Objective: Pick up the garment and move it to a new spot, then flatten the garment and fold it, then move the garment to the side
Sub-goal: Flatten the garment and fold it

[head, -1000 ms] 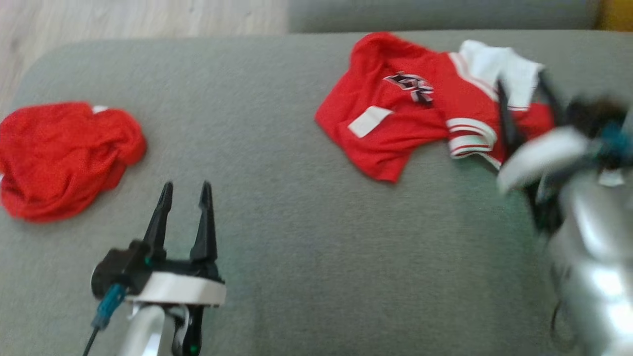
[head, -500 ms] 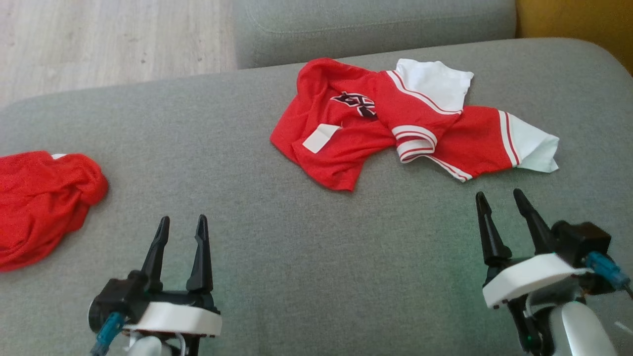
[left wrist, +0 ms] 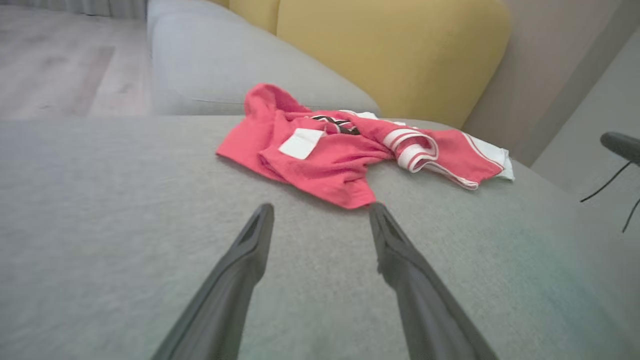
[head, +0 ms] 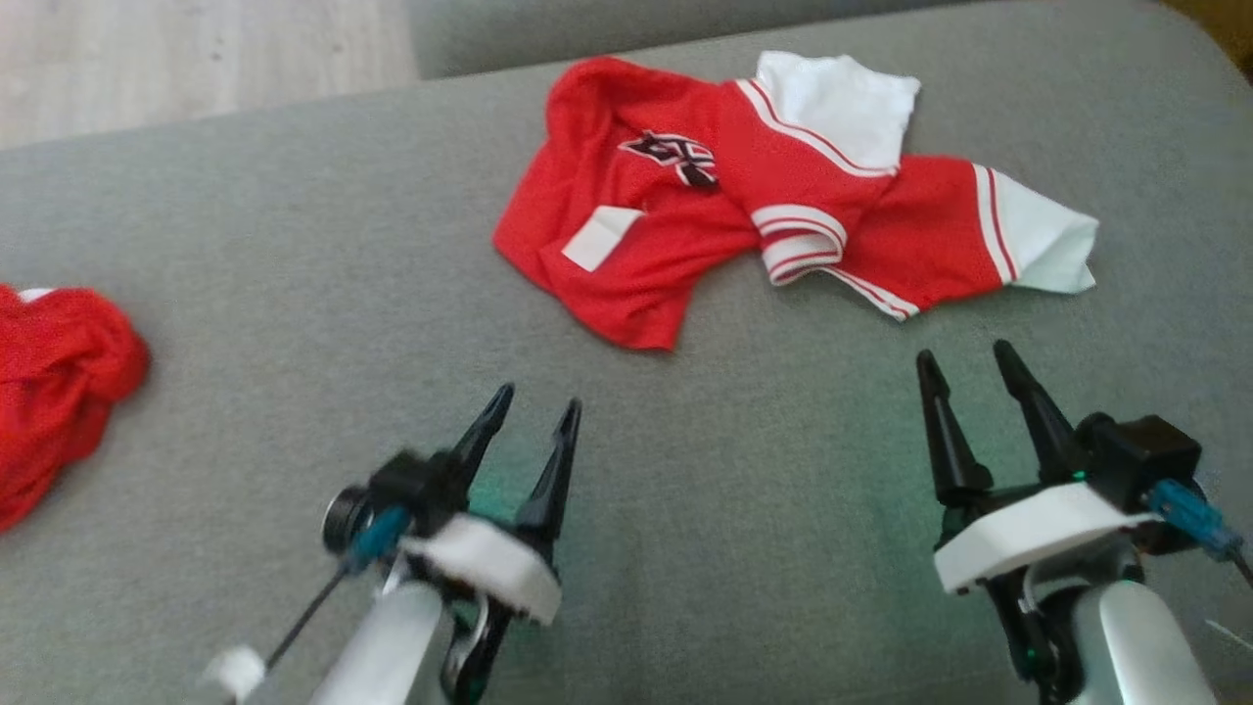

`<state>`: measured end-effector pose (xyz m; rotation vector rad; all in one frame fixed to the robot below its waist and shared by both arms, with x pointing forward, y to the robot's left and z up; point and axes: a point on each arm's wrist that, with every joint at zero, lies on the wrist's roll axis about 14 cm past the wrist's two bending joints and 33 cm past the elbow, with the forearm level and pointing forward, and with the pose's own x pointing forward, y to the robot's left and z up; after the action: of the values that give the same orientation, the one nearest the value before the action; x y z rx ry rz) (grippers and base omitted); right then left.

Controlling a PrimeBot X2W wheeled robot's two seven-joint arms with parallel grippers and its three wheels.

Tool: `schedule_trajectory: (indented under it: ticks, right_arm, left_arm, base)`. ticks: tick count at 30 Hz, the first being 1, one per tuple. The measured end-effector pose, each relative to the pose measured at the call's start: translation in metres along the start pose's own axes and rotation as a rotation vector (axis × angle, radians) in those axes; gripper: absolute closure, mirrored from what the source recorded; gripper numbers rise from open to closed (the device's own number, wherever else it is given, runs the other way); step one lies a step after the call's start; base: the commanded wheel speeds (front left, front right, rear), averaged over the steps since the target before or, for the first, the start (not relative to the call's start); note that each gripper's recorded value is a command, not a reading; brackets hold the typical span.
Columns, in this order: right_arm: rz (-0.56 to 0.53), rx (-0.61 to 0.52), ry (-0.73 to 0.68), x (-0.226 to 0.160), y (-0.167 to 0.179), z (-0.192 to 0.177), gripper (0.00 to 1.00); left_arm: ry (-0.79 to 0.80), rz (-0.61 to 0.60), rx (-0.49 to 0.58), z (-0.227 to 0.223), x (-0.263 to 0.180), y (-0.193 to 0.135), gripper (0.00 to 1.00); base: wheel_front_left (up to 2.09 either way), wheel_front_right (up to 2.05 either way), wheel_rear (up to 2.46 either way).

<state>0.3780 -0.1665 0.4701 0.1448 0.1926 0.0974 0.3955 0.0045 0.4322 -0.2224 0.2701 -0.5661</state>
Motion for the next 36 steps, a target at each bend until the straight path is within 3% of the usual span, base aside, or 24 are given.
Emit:
schedule_trajectory:
  ticks: [8,13,23,24,25,30,36]
  right_arm:
    - [-0.029,0.032,-0.012,0.006,-0.01,-0.002,0.0]
    - [-0.065,0.049,0.001,0.002,-0.021,-0.01,0.0]
    - [-0.107,0.056,0.003,0.0,-0.034,-0.014,0.0]
    - [-0.108,0.056,0.003,0.0,-0.035,-0.014,0.0]
    - [-0.108,0.056,0.003,0.001,-0.035,-0.014,0.0]
    - [-0.1,0.057,-0.015,0.004,-0.033,-0.009,0.0]
    - [-0.059,0.053,-0.044,0.011,-0.022,0.001,0.0]
  left_arm:
    - [0.16,-0.077,-0.134,-0.025,0.052,-0.016,0.0]
    - [0.224,-0.04,-0.187,-0.035,0.076,-0.018,0.0]
    - [0.267,0.008,-0.194,-0.036,0.109,-0.015,0.0]
    - [0.267,-0.004,-0.187,-0.035,0.111,-0.017,0.09]
    - [0.262,-0.018,-0.177,-0.034,0.112,-0.02,1.0]
    - [0.188,-0.037,-0.155,-0.024,0.108,-0.021,1.0]
    - [0.033,0.007,-0.108,0.006,0.084,0.001,1.0]
  base:
    - [0.0,0.0,0.0]
    - [0.0,0.0,0.0]
    - [0.0,0.0,0.0]
    - [0.0,0.0,0.0]
    - [0.0,0.0,0.0]
    - [0.0,0.0,0.0]
    - [0.0,0.0,0.0]
